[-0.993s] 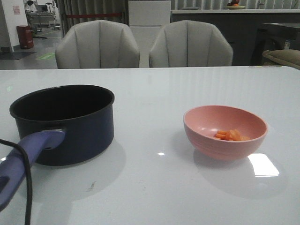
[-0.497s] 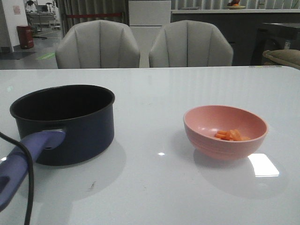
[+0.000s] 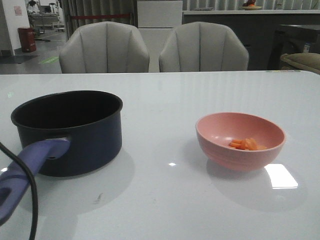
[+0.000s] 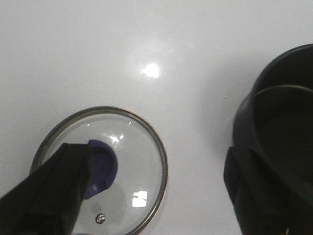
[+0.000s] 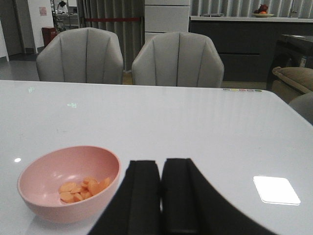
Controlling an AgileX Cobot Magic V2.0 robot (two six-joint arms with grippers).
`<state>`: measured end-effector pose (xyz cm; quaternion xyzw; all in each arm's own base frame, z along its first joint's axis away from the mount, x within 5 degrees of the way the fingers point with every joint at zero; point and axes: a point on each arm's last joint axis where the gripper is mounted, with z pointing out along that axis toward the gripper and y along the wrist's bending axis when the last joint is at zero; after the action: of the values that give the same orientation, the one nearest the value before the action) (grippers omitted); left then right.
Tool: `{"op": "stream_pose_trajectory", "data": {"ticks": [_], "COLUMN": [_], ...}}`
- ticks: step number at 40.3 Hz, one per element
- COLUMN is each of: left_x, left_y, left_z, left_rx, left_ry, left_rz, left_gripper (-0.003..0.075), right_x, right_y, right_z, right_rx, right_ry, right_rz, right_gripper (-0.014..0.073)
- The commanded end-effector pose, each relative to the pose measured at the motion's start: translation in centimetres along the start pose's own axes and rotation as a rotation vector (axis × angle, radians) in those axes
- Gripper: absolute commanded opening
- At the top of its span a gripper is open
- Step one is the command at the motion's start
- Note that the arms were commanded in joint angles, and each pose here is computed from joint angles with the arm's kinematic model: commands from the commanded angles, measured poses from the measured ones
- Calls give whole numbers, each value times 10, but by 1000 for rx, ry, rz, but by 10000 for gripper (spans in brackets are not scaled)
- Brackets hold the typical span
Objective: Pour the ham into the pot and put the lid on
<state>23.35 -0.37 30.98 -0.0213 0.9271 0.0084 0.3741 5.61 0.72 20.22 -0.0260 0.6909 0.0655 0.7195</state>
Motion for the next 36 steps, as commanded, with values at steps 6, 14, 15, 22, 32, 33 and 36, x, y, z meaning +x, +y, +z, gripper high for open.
{"op": "stream_pose_trajectory", "data": {"ticks": [6,14,15,22,32,33,36], "left_x": [13,49,55,91,131,133,137], "left_y": [-13,-14,-14,-12,-4,-4,-3], "left_z": [-66,-100,-101,-114,-120,-119,-119], "left_rx": [115,209,217,287,353,357,366], "left_ry": [-333,-515,-525,-601,-741,-763,-819], "left_rz": [18,26,29,41,10,7,0], "left_gripper": [572,572,572,572,572,572,572], "right_x": [-10,-10,-10,-10,-10,-10,-10], "right_y": [1,1,1,1,1,1,1], "right_z": [-2,-2,-2,-2,-2,-2,-2], "right_rx": [-5,-5,-5,-5,-5,-5,-5], "right_ry": [-108,-108,-108,-108,-108,-108,-108], "right_rz": [-9,-9,-9,-9,-9,-9,-9], "right_gripper": [159,159,159,159,159,159,159]}}
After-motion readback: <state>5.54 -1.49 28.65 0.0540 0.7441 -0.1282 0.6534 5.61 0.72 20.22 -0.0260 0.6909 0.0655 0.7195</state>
